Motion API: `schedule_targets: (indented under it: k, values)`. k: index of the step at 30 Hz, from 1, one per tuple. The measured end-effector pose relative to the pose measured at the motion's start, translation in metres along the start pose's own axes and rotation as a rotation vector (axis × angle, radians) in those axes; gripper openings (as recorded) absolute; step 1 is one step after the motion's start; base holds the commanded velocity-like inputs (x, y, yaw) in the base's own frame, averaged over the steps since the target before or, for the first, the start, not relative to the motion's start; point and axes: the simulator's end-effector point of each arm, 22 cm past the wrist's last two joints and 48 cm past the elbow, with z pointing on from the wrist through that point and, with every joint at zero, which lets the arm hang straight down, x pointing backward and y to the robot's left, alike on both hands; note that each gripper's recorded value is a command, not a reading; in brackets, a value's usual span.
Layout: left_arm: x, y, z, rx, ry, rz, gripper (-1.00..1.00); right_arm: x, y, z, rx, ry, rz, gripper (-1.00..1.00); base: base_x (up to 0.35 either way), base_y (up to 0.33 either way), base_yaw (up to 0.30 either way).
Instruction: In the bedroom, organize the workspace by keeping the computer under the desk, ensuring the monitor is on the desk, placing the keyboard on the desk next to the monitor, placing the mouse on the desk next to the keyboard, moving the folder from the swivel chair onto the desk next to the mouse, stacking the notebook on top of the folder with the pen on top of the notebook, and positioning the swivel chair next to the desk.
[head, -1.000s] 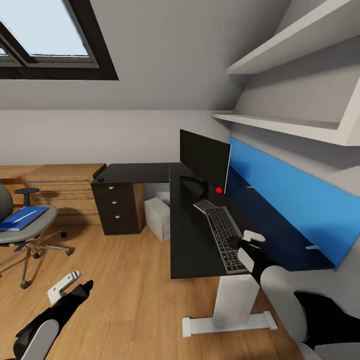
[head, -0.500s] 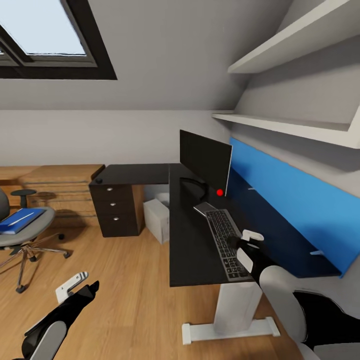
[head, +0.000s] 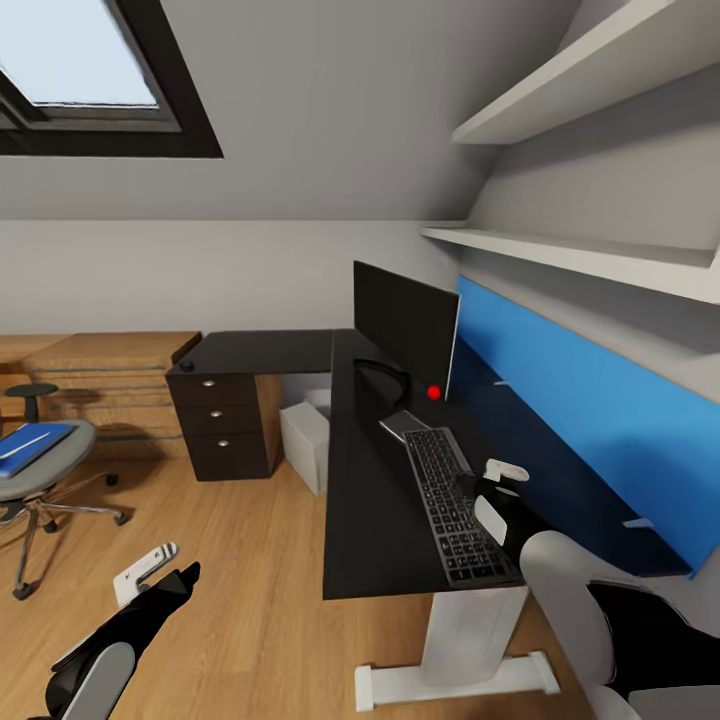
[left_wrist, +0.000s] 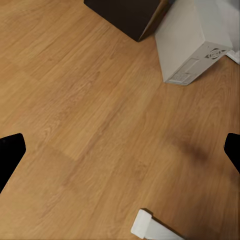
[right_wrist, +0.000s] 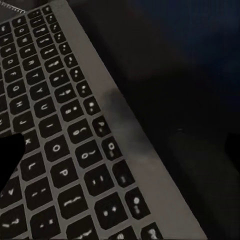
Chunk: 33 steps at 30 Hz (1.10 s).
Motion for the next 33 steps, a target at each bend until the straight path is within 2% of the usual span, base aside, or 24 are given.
schedule_targets:
  k: [5, 20, 24, 28, 33]
  values:
    - [0.000, 0.000, 0.000, 0.000, 0.001, 0.000, 1.00, 0.000, 0.000, 0.000, 0.000, 0.001, -0.001, 1.00, 0.197, -0.155, 0.000]
    - [0.000, -0.002, 0.000, 0.006, -0.001, 0.000, 1.00, 0.007, 0.000, 0.000, -0.002, 0.025, -0.019, 1.00, 0.018, -0.015, 0.000]
    - [-0.005, -0.005, -0.003, 0.013, -0.010, -0.002, 1.00, 0.016, 0.003, -0.001, -0.007, 0.063, -0.048, 1.00, 0.000, 0.000, 0.000]
    - [-0.006, -0.007, -0.004, 0.018, -0.014, -0.002, 1.00, 0.021, 0.007, -0.002, -0.012, 0.082, -0.119, 1.00, 0.000, 0.000, 0.000]
    - [-0.006, -0.008, -0.004, 0.020, -0.014, -0.003, 1.00, 0.024, 0.009, -0.002, -0.014, 0.092, -0.154, 1.00, 0.000, 0.000, 0.000]
